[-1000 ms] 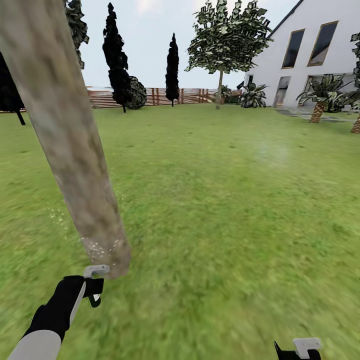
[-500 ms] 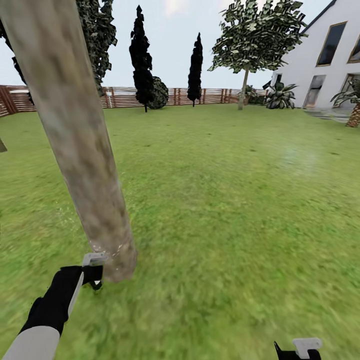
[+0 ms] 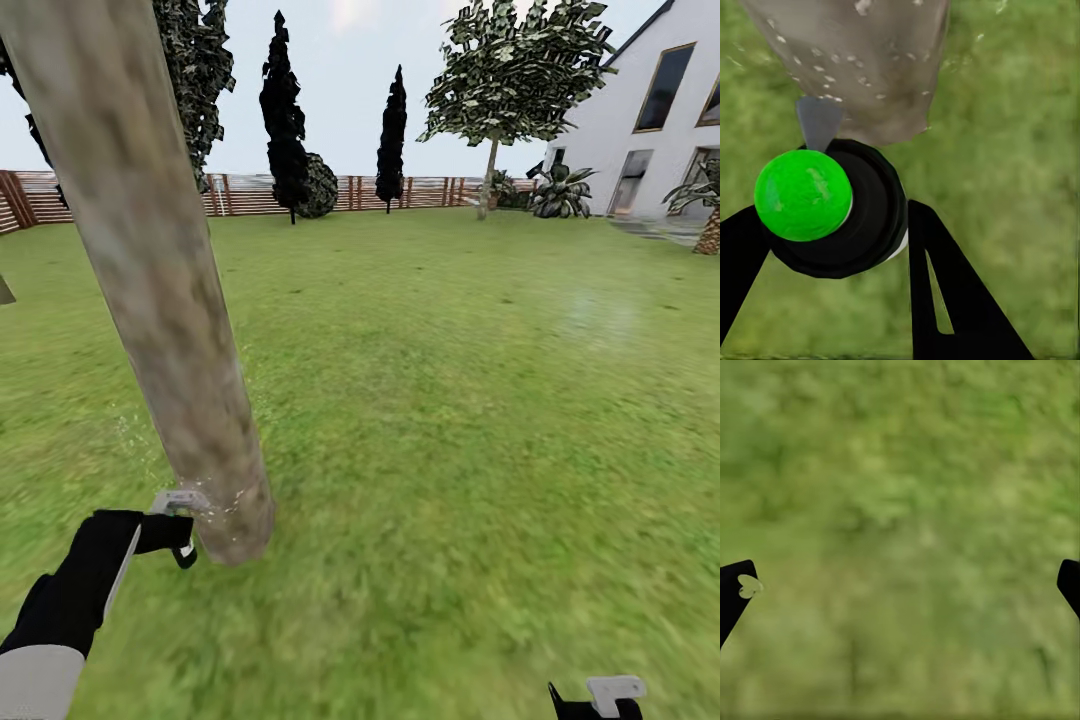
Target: In the garden, pick up the pesticide atomizer on the floor and spray pesticide onto both trees until each tree trunk is fully covered.
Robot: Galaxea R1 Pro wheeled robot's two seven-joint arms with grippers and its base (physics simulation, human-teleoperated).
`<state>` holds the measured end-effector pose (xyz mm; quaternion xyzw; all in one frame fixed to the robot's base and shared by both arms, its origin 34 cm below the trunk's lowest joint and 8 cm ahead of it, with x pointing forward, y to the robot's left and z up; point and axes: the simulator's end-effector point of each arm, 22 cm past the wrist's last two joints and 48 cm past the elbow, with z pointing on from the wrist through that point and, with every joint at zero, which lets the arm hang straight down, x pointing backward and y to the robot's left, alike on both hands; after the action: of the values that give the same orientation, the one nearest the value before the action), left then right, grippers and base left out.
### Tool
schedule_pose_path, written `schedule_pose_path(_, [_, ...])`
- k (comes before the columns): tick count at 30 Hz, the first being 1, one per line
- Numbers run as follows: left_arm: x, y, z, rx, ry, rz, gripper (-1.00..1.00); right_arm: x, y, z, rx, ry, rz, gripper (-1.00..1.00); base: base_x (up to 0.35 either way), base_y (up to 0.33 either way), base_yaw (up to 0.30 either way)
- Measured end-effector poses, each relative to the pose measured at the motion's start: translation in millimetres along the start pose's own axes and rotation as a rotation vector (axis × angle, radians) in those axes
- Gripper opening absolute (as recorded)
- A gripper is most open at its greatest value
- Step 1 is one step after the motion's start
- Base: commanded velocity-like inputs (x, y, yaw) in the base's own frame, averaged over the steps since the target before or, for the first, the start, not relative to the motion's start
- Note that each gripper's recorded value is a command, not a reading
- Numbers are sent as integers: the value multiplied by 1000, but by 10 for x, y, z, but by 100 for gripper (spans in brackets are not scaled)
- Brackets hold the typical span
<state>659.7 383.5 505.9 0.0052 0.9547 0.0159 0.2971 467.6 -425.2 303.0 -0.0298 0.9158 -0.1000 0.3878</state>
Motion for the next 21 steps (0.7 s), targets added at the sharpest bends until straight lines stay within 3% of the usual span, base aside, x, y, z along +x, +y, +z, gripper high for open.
schedule_pose_path(4, [-251,196,-262,-43,-7,-18,-100,-4,-5,1,1,-1,1,100,0,-227,0])
schedule_pose_path(10, [-226,230,-275,-46,-4,-26,-100,-6,-10,2,3,-1,0,100,-77,-273,9])
schedule_pose_path(21, [-385,212,-357,-44,-44,-31,-100,-5,-5,1,2,-1,1,100,-20,-268,255])
